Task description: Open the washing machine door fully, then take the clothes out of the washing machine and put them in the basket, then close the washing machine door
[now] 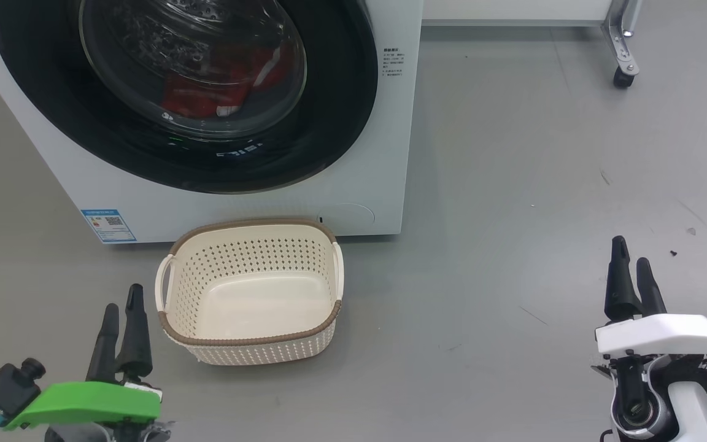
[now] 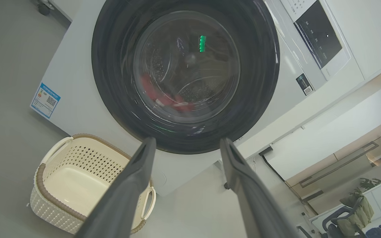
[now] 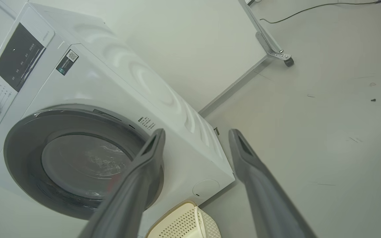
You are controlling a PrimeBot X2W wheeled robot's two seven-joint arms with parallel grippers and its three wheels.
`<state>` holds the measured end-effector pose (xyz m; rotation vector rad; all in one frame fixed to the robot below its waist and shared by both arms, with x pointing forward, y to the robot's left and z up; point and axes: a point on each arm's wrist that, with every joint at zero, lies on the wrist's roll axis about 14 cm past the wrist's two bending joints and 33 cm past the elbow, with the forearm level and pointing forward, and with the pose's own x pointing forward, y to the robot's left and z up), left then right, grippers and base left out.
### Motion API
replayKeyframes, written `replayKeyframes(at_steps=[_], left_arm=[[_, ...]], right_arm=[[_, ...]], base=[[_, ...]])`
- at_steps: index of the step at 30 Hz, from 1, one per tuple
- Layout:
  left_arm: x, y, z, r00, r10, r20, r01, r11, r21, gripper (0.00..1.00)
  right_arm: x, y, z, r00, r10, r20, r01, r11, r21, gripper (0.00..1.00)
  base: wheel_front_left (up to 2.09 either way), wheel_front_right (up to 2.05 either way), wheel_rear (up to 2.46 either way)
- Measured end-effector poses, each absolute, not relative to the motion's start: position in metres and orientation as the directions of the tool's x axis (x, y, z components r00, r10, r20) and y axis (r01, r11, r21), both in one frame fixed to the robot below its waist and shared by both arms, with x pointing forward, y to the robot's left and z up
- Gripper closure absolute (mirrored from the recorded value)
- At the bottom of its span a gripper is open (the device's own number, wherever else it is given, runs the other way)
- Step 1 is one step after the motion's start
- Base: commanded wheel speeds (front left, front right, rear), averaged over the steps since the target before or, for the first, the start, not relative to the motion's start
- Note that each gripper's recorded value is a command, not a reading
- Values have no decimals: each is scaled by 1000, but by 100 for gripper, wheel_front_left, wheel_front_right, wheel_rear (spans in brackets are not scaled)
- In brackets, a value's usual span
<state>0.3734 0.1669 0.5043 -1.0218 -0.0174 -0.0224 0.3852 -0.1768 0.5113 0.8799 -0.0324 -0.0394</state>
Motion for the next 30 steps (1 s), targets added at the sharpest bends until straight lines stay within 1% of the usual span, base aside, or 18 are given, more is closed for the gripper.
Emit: replayKeyframes(at_steps=[11, 21, 30], left_arm=[[375, 160, 508, 998, -47, 53, 71, 674, -735, 0], [375, 151, 514, 993, -81, 83, 115, 768, -630, 0], [374, 149, 509, 992, -98, 79, 124, 853, -506, 0]], right_arm=[[386, -165, 517, 999, -25, 38, -7, 738, 674, 0], [385, -141, 513, 998, 40, 41, -56, 840, 540, 0], [384, -133, 510, 997, 55, 45, -69, 905, 419, 0]], base=[[0, 0, 0], [0, 0, 0], [0, 0, 0]])
